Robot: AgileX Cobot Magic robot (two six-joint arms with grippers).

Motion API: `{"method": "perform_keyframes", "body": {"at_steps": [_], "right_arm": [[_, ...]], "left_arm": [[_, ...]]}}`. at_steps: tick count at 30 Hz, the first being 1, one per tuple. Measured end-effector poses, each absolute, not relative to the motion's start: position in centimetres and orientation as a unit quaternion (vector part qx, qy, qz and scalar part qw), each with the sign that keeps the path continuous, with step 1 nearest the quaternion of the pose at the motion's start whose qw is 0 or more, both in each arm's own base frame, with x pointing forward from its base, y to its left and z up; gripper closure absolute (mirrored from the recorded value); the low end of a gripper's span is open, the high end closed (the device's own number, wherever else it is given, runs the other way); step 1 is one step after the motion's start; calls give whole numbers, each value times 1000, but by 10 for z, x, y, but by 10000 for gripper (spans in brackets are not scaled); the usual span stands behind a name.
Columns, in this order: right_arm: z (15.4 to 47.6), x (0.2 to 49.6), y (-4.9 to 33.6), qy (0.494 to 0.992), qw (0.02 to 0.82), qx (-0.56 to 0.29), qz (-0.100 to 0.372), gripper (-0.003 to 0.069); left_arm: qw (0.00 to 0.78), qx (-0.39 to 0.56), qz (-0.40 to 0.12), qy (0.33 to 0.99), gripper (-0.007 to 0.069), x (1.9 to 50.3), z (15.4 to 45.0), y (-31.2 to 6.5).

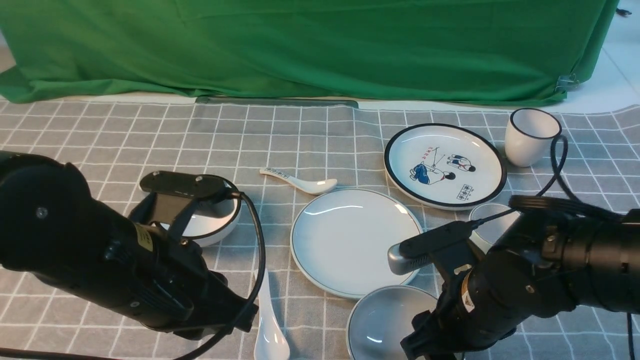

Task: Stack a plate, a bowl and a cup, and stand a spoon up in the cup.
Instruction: Use the right arm to grab a blue rice bowl, then use the right arm to put the blue rice bowl into the blue large plate in the middle

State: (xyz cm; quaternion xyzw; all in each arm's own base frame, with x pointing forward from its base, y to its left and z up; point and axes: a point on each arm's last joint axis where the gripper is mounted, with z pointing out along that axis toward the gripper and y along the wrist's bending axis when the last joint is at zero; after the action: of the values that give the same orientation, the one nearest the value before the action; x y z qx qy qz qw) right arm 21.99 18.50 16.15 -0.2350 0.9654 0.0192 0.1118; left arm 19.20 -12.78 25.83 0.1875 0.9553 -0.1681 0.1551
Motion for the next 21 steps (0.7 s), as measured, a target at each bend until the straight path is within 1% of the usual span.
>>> {"method": "perform_keyframes", "body": {"at_steps": [1,2,3,4,8,9,10,11,15,16,17,19,21], "right_arm": [[162,220,185,965,114,-235,21,307],[164,222,187,965,123,-231,27,415],[169,224,188,963,135,-229,34,481],[174,224,188,962,142,-228,38,512],[182,221,187,963,145,-222,43,526],[191,217,183,963,150,-219,46,560],[192,217,183,963,151,-218,47,560],[208,211,177,960,165,-219,48,577],[255,213,173,949,216,-218,69,577],[258,214,173,949,219,-217,70,577],[278,225,175,944,241,-214,76,577],[293,237,177,941,254,-211,77,577],[304,268,179,945,254,-196,66,577]], "left_arm": [[155,188,-168,955,617,192,258,-128],[154,188,-168,955,617,192,258,-128],[154,188,-168,955,617,192,258,-128],[154,188,-168,955,617,192,258,-128],[154,188,-168,955,617,192,258,-128],[154,188,-168,955,617,192,258,-128],[154,188,-168,955,617,192,258,-128],[154,188,-168,955,617,192,258,-128],[156,187,-168,955,617,192,258,-128],[156,187,-168,955,617,192,258,-128],[160,187,-169,955,617,193,259,-128],[162,186,-169,954,617,193,259,-128],[170,185,-170,953,617,194,259,-129]]}}
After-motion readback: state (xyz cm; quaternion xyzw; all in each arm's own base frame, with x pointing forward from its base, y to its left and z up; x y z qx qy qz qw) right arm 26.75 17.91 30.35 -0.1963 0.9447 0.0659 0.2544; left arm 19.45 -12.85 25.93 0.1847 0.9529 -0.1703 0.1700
